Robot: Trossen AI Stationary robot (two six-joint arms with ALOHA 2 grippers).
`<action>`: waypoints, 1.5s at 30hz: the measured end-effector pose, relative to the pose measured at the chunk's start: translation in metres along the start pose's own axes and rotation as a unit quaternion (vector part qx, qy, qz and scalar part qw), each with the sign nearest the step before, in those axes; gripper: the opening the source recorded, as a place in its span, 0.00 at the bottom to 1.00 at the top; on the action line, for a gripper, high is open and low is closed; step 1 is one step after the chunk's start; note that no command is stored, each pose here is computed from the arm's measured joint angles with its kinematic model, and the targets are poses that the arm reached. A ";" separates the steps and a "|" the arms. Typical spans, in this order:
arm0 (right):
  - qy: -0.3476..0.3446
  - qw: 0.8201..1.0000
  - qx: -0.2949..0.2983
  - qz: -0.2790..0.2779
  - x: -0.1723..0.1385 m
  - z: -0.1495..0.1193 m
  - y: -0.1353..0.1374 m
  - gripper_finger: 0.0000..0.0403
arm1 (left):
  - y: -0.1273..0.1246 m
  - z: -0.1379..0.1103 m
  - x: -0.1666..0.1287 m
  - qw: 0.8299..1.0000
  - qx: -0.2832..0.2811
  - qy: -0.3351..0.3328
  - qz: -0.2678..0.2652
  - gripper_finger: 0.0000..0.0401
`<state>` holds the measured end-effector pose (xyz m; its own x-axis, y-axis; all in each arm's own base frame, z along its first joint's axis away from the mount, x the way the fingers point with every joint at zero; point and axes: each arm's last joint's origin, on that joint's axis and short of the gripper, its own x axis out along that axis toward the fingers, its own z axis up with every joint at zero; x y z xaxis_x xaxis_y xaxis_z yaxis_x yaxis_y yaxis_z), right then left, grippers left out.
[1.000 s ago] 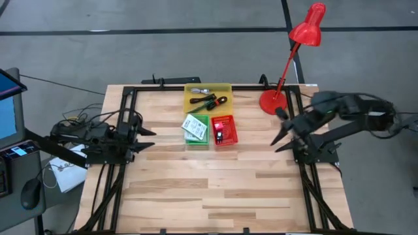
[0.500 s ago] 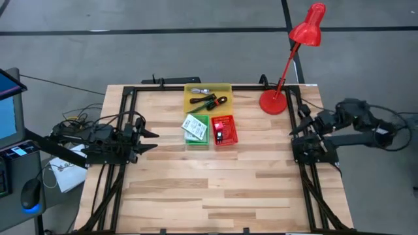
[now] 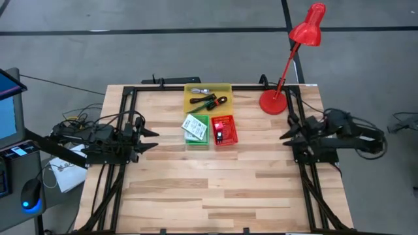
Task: Pick and place items into bin
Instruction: Return to Home Position
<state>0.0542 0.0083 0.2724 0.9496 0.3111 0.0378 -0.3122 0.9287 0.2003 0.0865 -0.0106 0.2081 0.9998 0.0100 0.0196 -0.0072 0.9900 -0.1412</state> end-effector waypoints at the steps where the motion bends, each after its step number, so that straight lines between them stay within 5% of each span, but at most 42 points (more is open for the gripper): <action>1: -0.005 1.000 -0.005 0.000 0.003 -0.002 -0.002 0.26 | 0.000 0.000 0.000 1.000 0.001 0.002 0.001 0.46; 15: -0.043 0.999 -0.014 0.007 0.026 -0.059 -0.022 0.26 | 0.005 -0.034 0.010 0.999 0.002 -0.012 0.031 0.46; 23: -0.027 0.999 -0.002 -0.042 0.035 -0.096 -0.036 0.26 | 0.005 -0.036 0.011 0.999 0.018 -0.017 0.031 0.46; 45: 0.039 0.995 -0.041 -0.078 0.042 -0.107 -0.041 0.26 | 0.005 -0.043 0.015 0.999 -0.005 0.020 0.036 0.46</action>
<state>0.1039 0.0045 0.1606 0.9828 0.1730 -0.0649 -0.1647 0.9795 0.1161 0.1027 -0.0117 0.1648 0.9967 0.0748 -0.0299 -0.0785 0.9854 -0.1514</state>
